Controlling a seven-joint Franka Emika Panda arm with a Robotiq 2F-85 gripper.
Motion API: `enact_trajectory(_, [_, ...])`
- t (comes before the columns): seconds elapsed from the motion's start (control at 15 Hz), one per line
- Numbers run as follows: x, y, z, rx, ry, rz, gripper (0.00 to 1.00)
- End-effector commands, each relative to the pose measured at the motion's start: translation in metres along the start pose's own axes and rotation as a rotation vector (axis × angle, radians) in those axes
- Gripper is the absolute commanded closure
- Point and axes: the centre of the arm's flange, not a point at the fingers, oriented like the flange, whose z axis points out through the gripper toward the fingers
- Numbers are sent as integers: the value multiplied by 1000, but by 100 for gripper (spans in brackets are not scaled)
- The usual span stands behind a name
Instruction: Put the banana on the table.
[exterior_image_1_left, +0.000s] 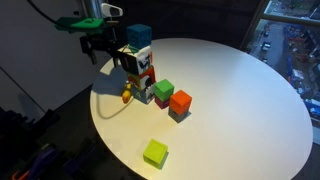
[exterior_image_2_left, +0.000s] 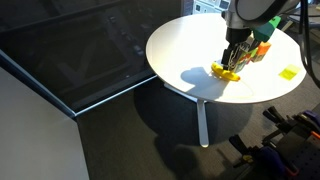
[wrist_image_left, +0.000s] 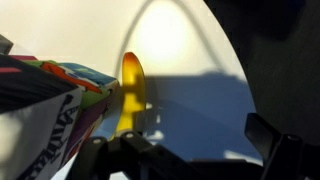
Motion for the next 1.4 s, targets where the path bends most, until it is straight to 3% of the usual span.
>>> enact_trajectory(0.0, [-25, -4, -28, 13, 2, 68, 0])
enact_trajectory(0.73, [-67, 3, -80, 16, -37, 331, 0])
enact_trajectory(1.33, [-78, 19, -134, 44, 34, 432, 0])
